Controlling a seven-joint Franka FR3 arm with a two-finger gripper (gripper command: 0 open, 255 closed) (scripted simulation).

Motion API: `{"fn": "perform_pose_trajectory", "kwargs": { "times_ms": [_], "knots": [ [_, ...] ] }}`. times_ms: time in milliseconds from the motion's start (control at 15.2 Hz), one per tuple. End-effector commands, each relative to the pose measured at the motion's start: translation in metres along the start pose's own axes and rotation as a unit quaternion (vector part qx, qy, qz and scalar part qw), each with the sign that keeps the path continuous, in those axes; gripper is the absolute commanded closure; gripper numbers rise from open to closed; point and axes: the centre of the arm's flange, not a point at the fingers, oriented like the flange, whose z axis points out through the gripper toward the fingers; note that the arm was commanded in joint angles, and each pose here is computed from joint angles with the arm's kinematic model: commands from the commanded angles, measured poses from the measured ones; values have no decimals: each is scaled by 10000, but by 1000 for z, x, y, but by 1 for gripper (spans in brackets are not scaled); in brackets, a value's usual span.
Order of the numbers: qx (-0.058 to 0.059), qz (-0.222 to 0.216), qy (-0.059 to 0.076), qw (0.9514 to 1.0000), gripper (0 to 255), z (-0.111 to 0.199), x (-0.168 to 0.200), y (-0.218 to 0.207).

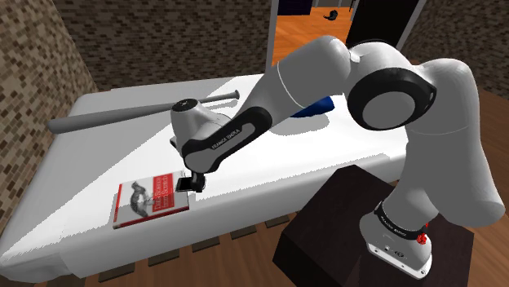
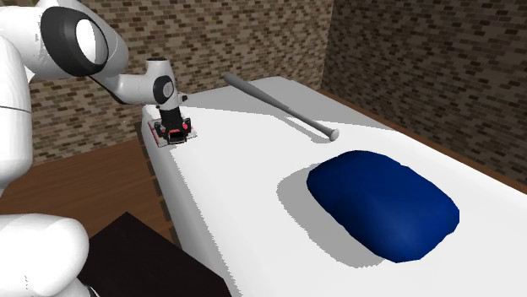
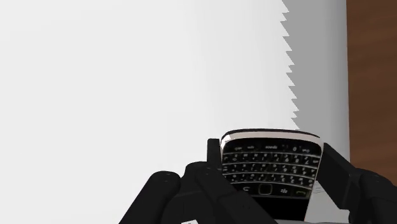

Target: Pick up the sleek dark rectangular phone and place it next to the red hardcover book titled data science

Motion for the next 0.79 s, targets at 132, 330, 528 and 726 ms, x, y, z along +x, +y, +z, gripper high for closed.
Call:
{"fn": "perform_pose_trajectory", "kwargs": {
  "times_ms": [132, 330, 528, 726],
  "knots": [
    [-1, 1, 2, 10000, 255, 20, 0, -1],
    [-1, 1, 2, 10000, 255, 20, 0, -1],
    [-1, 1, 2, 10000, 255, 20, 0, -1],
    [-1, 1, 2, 10000, 0, 20, 0, -2]
  ]
}}
